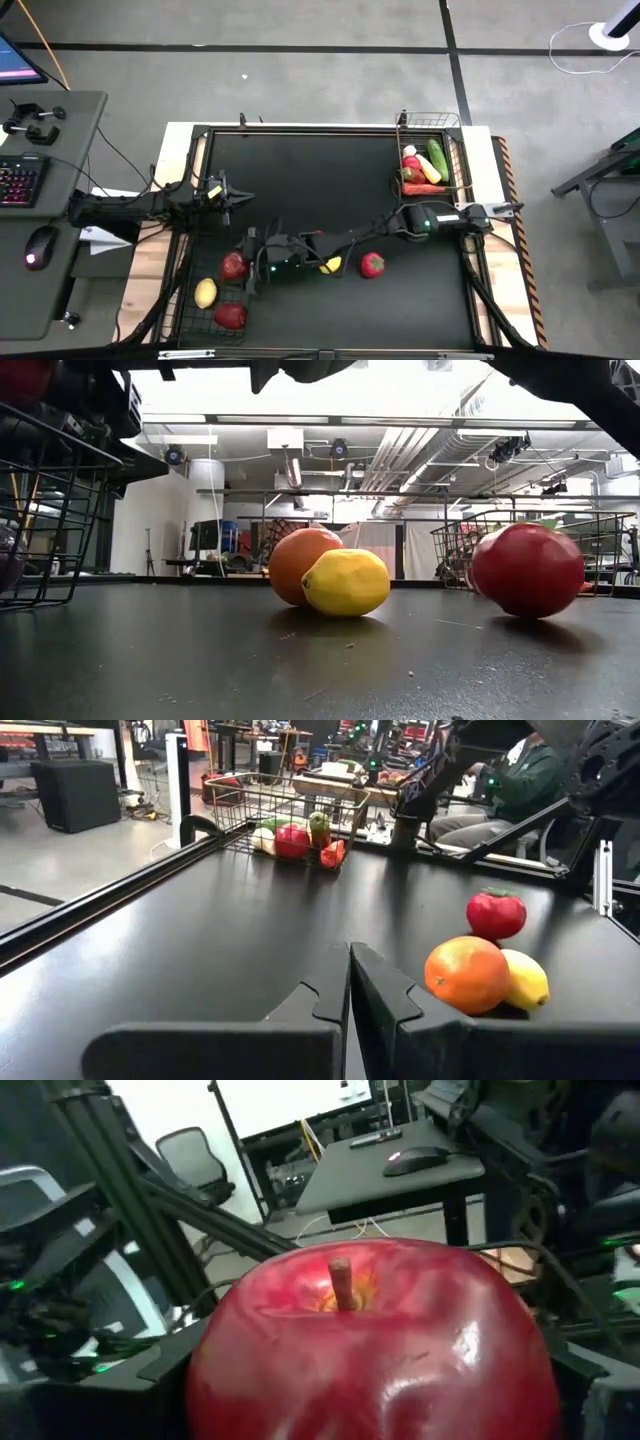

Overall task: Sort produce into baskets
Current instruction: Put the apple into the left wire basket

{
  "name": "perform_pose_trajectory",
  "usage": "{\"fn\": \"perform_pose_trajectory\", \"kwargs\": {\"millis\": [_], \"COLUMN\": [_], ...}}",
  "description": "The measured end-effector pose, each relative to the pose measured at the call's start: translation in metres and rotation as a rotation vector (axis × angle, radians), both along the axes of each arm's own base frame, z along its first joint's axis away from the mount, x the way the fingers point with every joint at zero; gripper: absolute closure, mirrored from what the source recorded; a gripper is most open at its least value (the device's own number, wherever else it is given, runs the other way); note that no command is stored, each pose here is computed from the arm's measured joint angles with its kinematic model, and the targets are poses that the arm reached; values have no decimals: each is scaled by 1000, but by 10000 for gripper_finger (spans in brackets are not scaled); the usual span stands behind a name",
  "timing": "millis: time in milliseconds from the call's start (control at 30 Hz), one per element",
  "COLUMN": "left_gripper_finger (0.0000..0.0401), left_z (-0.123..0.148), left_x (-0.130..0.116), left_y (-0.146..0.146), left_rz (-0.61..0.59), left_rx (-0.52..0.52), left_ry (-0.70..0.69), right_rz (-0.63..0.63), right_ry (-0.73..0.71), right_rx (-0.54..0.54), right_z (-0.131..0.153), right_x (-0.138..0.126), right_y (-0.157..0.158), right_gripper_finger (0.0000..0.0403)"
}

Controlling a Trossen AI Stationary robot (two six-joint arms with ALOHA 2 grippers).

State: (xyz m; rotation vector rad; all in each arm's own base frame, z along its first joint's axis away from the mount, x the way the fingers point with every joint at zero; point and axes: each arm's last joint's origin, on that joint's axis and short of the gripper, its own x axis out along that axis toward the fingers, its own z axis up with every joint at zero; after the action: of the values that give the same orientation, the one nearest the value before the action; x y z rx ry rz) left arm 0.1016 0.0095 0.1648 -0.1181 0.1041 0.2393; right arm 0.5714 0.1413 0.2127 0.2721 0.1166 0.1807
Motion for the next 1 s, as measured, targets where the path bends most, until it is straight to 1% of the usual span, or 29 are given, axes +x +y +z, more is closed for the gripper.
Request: {"fn": "perform_pose_trajectory", "kwargs": {"millis": [133, 200, 300, 367, 400, 533, 700, 800, 867, 1000], "left_gripper_finger": [401, 401, 401, 401, 401, 401, 401, 401, 401, 401], "left_z": [0, 0, 0, 0, 0, 0, 0, 0, 0, 0], "left_x": [0, 0, 0, 0, 0, 0, 0, 0, 0, 0], "left_y": [0, 0, 0, 0, 0, 0, 0, 0, 0, 0], "left_rz": [0, 0, 0, 0, 0, 0, 0, 0, 0, 0], "left_rx": [0, 0, 0, 0, 0, 0, 0, 0, 0, 0], "left_ry": [0, 0, 0, 0, -1, 0, 0, 0, 0, -1], "right_rz": [-56, -108, -182, -201, -206, -191, -94, -91, -105, -102], "right_ry": [-10, 5, 32, 36, 38, 47, 57, 92, 103, 116], "right_rx": [-76, -83, 15, 81, 92, 76, 82, 77, 72, 102], "right_z": [0, -2, -3, -3, -3, -4, -4, -7, -9, -9], "right_x": [3, 4, 5, 6, 6, 6, 5, 5, 4, 4], "right_y": [-13, -19, -26, -29, -30, -29, -26, -26, -25, -25], "right_gripper_finger": [62, 62, 61, 61, 61, 61, 61, 59, 51, 12]}}
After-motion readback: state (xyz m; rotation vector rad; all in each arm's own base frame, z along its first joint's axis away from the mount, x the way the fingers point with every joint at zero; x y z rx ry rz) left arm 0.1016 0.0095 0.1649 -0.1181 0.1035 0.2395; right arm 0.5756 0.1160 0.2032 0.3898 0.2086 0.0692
